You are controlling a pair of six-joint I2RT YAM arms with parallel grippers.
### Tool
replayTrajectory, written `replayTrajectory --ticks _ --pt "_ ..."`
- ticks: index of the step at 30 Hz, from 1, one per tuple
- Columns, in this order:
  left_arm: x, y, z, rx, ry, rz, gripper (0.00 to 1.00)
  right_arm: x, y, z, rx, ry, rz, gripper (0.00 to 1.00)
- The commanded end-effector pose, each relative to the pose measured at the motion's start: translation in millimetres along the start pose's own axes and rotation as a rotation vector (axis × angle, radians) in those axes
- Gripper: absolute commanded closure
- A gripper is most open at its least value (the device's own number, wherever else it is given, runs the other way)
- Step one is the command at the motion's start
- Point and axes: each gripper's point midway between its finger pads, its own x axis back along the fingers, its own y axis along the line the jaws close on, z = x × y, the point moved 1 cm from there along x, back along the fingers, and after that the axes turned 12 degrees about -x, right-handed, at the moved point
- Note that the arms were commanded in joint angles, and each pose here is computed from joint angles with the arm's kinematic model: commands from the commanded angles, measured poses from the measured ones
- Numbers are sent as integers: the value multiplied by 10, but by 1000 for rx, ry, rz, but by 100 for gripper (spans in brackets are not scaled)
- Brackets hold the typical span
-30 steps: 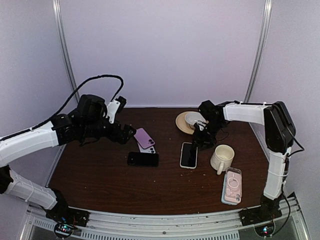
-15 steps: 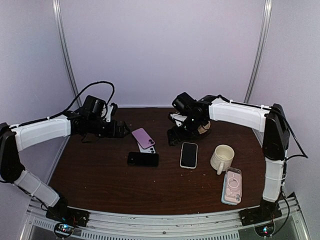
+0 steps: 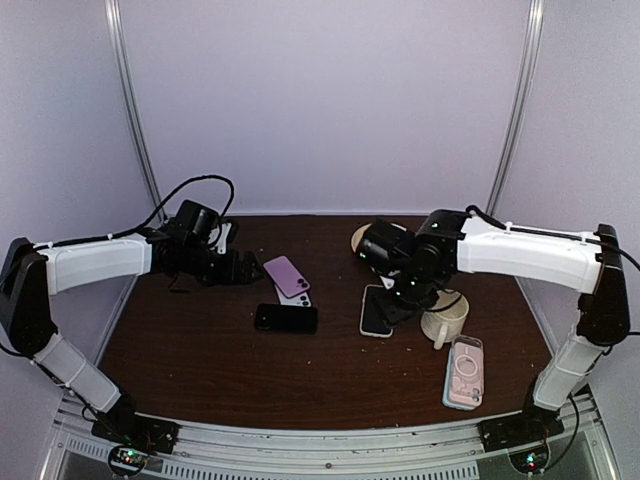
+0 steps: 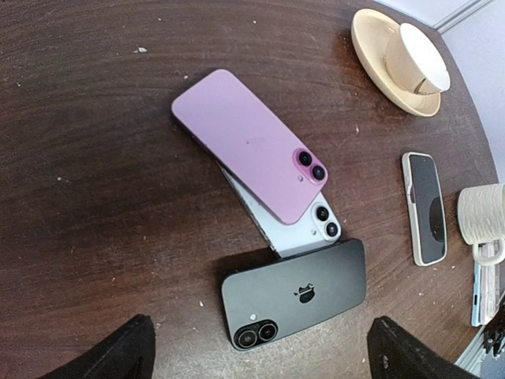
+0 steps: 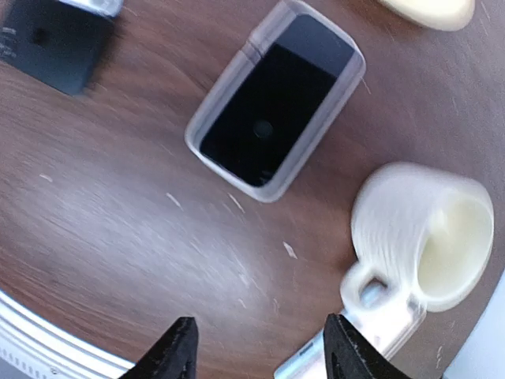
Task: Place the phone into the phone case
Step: Pick up the phone case from the phone case.
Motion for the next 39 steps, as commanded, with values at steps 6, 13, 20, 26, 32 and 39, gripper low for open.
replayTrajectory --ticks 6,13,20,26,32,39 --pt "73 -141 -110 -19 -59 73 2 -242 -1034 1018 -407 61 260 32" --pt "129 -153 -110 -30 -72 74 3 -596 -961 1069 -518 105 139 41" --pt "167 -157 -136 -44 -82 71 2 -811 -1013 1233 -579 153 128 66" --pt "184 -174 -157 -49 -88 77 2 -716 -1043 1189 -585 146 147 100" --pt "212 -209 -177 -52 -97 96 3 -444 -1137 1205 -571 139 185 100" --pt "299 -268 -245 -62 -128 119 3 199 -1516 1079 -578 12 264 100"
